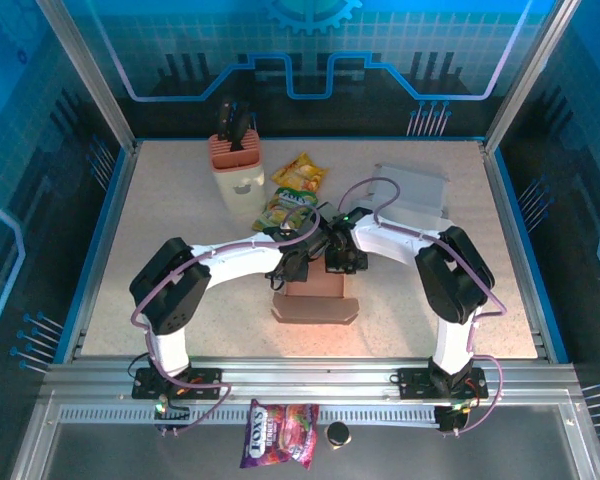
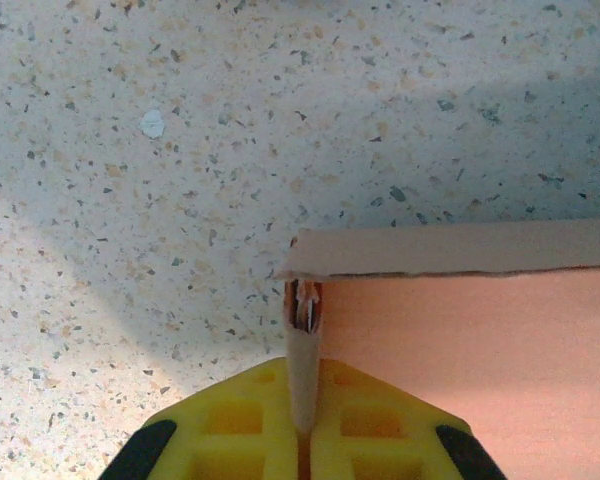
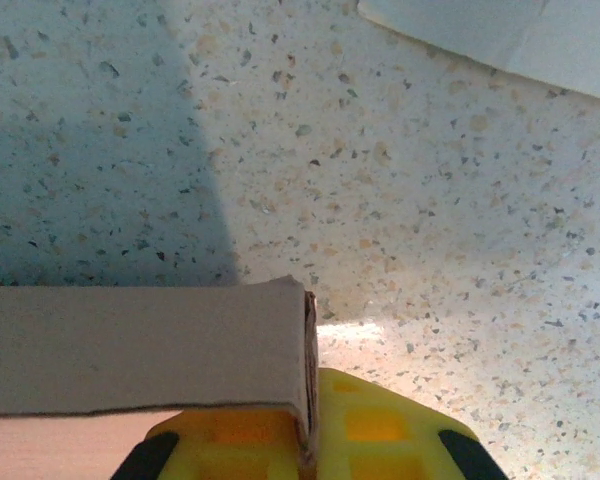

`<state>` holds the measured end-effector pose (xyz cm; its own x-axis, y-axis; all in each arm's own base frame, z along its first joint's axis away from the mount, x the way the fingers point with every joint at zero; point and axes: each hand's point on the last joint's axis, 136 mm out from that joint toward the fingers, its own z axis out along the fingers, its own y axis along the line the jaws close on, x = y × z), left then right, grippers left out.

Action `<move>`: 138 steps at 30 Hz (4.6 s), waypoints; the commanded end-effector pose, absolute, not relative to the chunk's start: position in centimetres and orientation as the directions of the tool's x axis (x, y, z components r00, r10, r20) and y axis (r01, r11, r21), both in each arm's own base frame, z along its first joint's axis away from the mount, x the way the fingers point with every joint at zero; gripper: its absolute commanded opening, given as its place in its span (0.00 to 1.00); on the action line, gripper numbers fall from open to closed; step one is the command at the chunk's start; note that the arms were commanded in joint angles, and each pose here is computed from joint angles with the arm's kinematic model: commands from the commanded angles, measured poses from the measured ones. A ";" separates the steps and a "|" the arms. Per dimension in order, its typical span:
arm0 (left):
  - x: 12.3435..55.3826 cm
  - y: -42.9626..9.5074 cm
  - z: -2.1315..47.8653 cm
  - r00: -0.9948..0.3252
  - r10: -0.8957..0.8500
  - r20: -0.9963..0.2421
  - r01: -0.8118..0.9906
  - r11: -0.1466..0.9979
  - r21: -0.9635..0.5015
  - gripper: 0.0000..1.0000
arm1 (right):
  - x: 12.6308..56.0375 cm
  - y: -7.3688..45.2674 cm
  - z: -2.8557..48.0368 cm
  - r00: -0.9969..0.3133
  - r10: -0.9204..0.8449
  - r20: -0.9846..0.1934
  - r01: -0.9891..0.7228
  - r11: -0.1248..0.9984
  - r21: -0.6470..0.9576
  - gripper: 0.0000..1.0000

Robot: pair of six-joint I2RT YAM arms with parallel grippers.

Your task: Fold the paper box

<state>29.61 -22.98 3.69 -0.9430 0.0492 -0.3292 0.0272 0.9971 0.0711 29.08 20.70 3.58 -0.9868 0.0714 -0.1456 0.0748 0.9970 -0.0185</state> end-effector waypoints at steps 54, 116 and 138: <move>26.1 -13.9 17.2 -0.855 -0.486 -0.182 -0.309 0.758 -0.574 0.48 | 21.1 20.1 5.1 -0.382 0.903 0.195 0.923 0.385 0.028 0.00; 26.9 -21.9 10.4 -0.920 -0.392 -0.026 -0.278 0.696 -0.662 0.42 | 22.3 34.4 19.0 -0.925 -0.301 -0.234 -0.378 0.803 0.461 0.41; 24.1 -17.0 15.4 -0.898 -0.368 -0.242 -0.182 0.811 -0.556 0.54 | 28.3 27.1 22.2 -0.788 0.510 -0.345 0.368 0.839 0.401 0.00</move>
<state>25.59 -17.98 16.22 -0.8827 -0.4008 -0.2455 -0.1823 0.7734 -0.6072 27.31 29.74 20.14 -0.9108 0.2901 -0.2938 0.1605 0.9044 0.3953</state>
